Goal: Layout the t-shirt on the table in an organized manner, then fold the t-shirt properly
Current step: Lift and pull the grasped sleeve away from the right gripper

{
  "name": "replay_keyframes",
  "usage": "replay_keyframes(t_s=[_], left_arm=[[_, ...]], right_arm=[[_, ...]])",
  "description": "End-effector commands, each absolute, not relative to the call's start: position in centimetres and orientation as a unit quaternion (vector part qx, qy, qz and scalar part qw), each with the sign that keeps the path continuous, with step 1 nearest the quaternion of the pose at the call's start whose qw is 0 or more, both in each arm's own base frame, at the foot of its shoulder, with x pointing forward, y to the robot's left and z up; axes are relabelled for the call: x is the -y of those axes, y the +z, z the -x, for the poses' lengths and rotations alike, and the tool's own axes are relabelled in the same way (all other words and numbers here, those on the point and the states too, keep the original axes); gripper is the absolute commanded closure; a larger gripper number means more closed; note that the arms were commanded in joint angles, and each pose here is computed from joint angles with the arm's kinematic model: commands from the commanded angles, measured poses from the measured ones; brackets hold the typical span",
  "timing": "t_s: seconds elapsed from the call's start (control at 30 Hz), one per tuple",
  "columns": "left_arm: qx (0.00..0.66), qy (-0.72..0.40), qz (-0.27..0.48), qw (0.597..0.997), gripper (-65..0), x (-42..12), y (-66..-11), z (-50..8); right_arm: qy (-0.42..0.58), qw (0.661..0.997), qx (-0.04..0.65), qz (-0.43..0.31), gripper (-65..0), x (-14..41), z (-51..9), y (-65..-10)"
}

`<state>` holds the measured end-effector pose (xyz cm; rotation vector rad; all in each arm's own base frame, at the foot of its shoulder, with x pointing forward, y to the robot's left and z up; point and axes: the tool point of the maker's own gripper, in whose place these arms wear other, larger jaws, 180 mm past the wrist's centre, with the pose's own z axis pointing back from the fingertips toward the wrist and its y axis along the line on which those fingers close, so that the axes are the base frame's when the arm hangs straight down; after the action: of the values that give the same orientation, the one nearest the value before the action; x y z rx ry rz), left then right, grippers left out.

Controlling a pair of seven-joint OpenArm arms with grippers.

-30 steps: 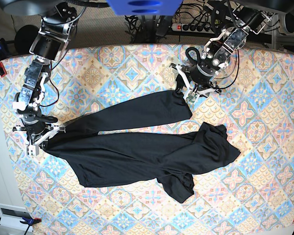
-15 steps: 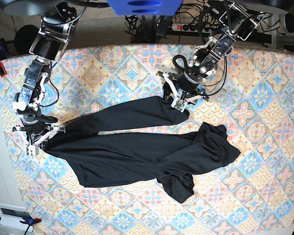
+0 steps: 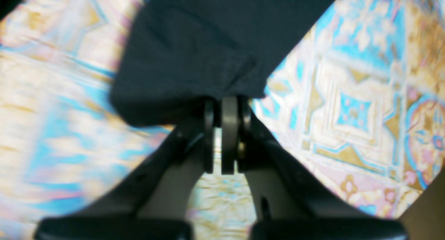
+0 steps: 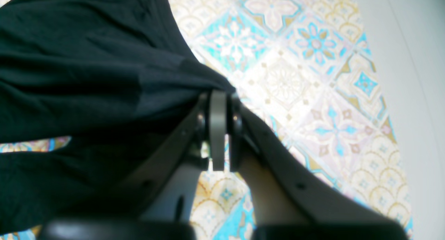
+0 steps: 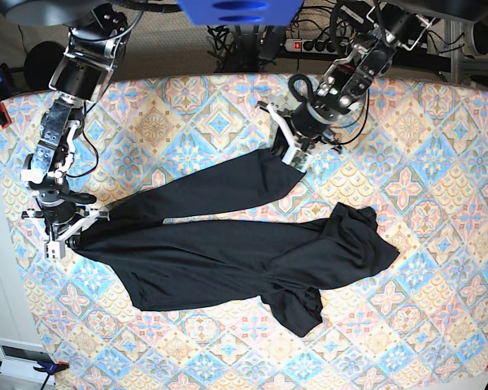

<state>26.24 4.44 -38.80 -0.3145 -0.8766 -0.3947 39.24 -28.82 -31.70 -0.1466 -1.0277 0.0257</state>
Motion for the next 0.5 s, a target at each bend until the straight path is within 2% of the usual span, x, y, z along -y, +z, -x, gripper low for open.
replay_keyframes(t_s=[0.0, 0.27, 0.47], left_arm=[[0.459, -0.188, 0.137, 0.858, 0.0, -5.8, -36.5, -27.6], [0.495, -0.199, 0.079, 0.842, 0.0, -11.8, -31.9, -26.6], [0.478, -0.254, -0.003, 0.841, 0.0, -15.9, -32.1, -25.5]], right_arm=[[0.013, 0.849, 0.522, 0.076, 0.0, 29.3, -40.3, -29.4], [0.014, 0.849, 0.523, 0.077, 0.0, 29.3, -40.2, -29.3], [0.014, 0.849, 0.523, 0.077, 0.0, 29.3, -40.2, -29.3]])
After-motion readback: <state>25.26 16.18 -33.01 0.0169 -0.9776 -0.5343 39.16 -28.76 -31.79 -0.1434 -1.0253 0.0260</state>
